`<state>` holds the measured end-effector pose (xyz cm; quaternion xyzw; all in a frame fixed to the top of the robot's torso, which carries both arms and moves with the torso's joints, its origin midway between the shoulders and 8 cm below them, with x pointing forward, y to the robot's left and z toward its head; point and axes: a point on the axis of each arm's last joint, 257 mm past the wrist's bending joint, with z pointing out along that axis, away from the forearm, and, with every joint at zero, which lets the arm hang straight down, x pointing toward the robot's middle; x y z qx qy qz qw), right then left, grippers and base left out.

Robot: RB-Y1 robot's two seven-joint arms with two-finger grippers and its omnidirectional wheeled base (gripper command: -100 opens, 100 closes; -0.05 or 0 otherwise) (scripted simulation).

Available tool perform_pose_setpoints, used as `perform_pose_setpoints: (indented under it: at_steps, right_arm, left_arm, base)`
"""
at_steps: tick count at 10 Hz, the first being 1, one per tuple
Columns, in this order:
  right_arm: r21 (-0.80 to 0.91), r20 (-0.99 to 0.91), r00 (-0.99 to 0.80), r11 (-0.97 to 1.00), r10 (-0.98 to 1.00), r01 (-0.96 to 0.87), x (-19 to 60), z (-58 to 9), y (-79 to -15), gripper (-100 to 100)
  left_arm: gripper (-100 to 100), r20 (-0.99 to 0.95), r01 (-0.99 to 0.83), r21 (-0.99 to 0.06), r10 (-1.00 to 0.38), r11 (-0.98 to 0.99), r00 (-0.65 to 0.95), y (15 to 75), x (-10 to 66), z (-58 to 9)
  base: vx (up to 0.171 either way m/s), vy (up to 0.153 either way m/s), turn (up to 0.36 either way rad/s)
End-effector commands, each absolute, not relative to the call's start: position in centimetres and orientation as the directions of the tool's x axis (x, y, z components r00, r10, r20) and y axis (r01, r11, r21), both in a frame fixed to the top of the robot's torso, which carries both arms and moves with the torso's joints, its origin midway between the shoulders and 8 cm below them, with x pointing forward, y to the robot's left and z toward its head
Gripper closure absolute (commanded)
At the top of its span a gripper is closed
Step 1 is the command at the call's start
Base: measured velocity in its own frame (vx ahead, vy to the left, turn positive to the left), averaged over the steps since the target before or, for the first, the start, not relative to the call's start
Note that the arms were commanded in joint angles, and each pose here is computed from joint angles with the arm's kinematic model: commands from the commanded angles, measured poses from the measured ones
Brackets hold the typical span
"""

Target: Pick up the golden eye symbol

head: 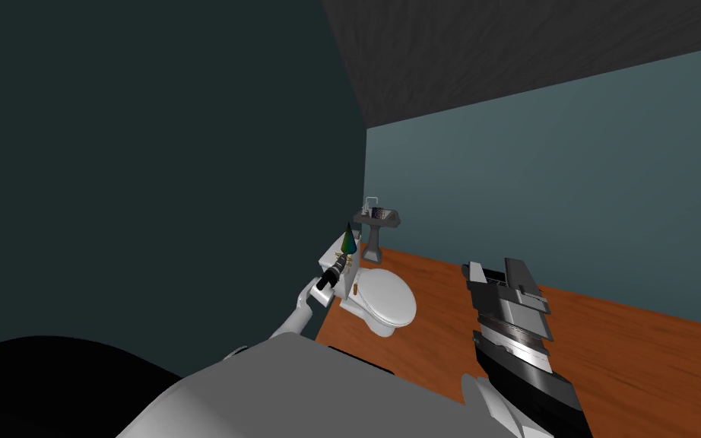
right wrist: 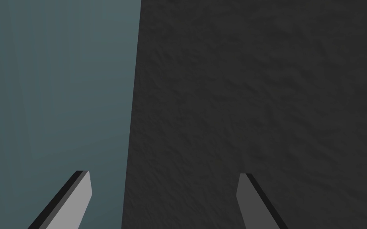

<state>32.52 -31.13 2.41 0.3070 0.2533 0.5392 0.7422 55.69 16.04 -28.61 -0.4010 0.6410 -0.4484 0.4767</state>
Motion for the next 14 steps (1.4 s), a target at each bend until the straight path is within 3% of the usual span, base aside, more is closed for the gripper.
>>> perform_pose_setpoints:
  at_steps: [1, 14]
  right_arm:
    - [0.729, -0.045, 0.290, 0.230, 0.956, -0.645, 32.5, 2.4, -31.1, 0]
    - [0.729, -0.045, 0.290, 0.230, 0.956, -0.645, 32.5, 2.4, -31.1, 0]
  left_arm:
    - [-100, -0.254, -0.113, -0.952, -0.940, 0.284, -0.228, 16.3, 56.0, -29.8]
    - [-100, -0.251, -0.113, -0.954, -0.946, 0.278, -0.205, 17.9, 63.3, -28.8]
  base:
    - [-0.029, -0.003, 0.000]
    - [-0.048, -0.006, -0.011]
